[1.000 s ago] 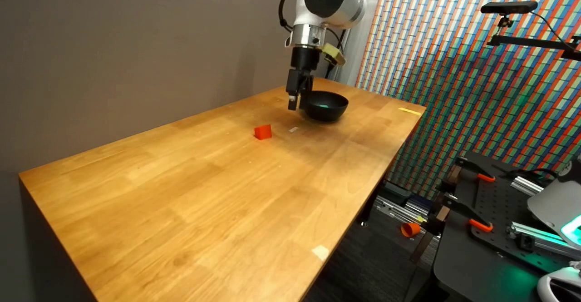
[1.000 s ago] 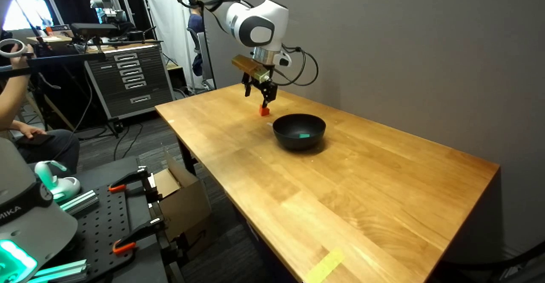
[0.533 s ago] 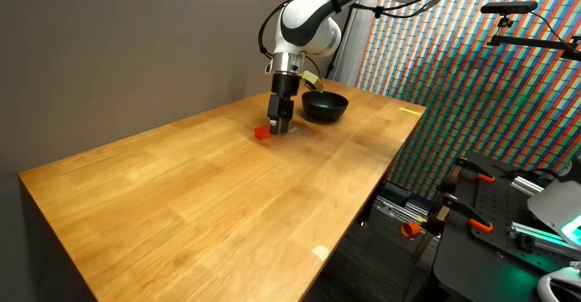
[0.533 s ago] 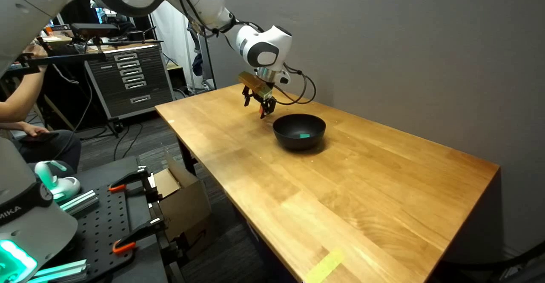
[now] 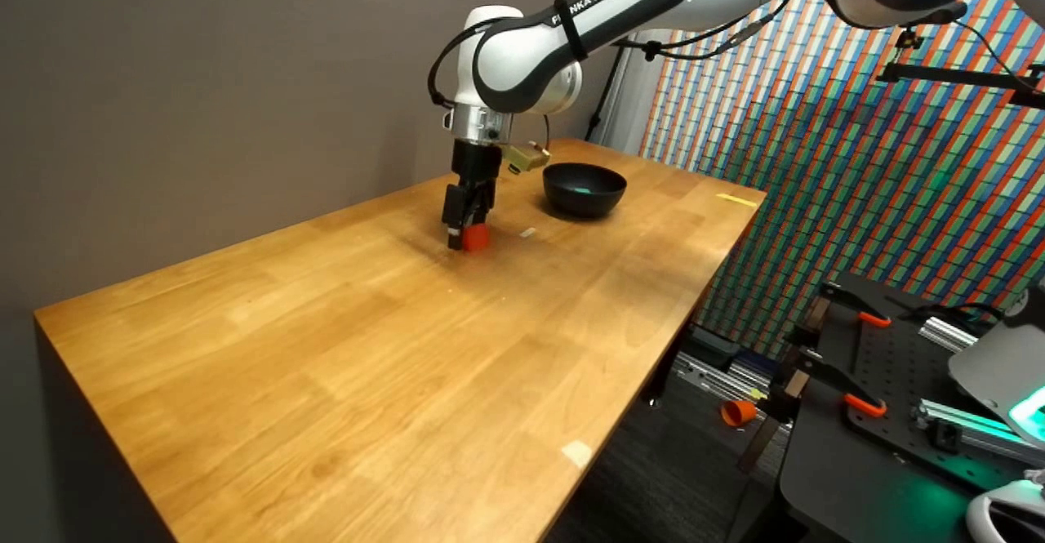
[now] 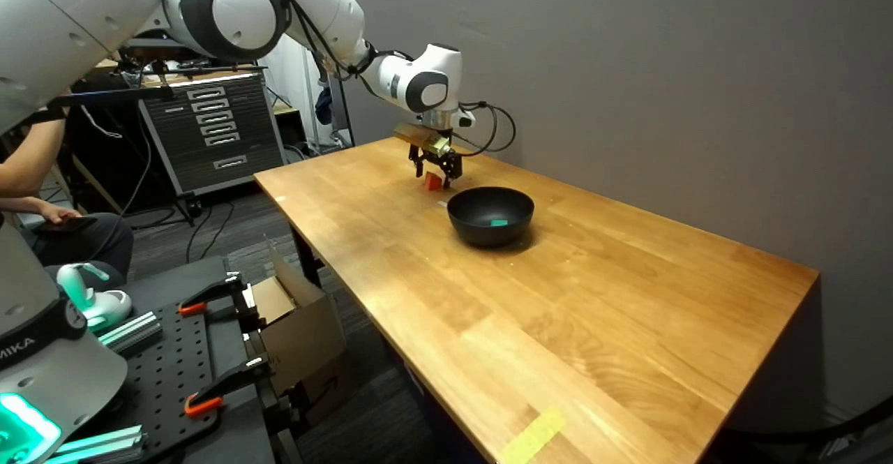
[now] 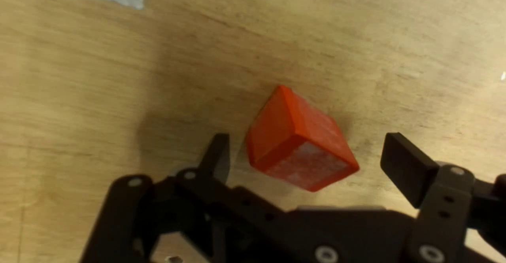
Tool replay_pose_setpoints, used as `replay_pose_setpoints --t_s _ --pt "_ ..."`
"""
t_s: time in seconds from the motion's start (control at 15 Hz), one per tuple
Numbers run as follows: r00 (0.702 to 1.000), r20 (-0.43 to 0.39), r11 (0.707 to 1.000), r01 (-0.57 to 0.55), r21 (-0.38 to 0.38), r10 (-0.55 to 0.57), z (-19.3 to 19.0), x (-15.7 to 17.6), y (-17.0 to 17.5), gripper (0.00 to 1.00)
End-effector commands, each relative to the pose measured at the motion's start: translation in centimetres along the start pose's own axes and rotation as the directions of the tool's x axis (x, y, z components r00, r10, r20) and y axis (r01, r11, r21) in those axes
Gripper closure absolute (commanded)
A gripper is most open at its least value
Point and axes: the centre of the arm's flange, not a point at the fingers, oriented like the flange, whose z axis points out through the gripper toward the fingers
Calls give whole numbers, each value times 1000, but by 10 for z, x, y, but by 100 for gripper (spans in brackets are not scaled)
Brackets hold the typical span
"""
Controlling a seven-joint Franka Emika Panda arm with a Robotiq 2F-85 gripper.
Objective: Put the green and orange blocks in the bowl
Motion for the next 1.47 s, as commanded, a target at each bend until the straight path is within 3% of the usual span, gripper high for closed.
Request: replay_pose_setpoints --t_s 0.0,0.07,0.13,0.2,0.27,0.33,0.47,0.6,0.87,1.2,1.4 --pt "1000 -17 996 -27 -87 25 8 23 -4 26" --pt "999 0 994 -39 -102 39 8 22 -5 32" --pt "998 24 992 -53 -115 56 8 21 -4 31" --pt "997 37 990 -69 -124 74 7 20 -4 11" --pt "995 47 989 -83 -124 90 5 19 -4 9" --pt "993 62 986 -94 -139 104 6 18 -3 53" --pt "988 83 981 -114 -157 128 4 16 -5 51" --pt "984 99 975 -127 -179 147 -1 14 -8 66" --pt "974 110 950 -165 -264 199 -18 5 3 70" --pt "958 32 857 -239 -456 284 -61 -9 54 70" --pt "945 -25 806 -291 -515 325 -96 -13 75 70"
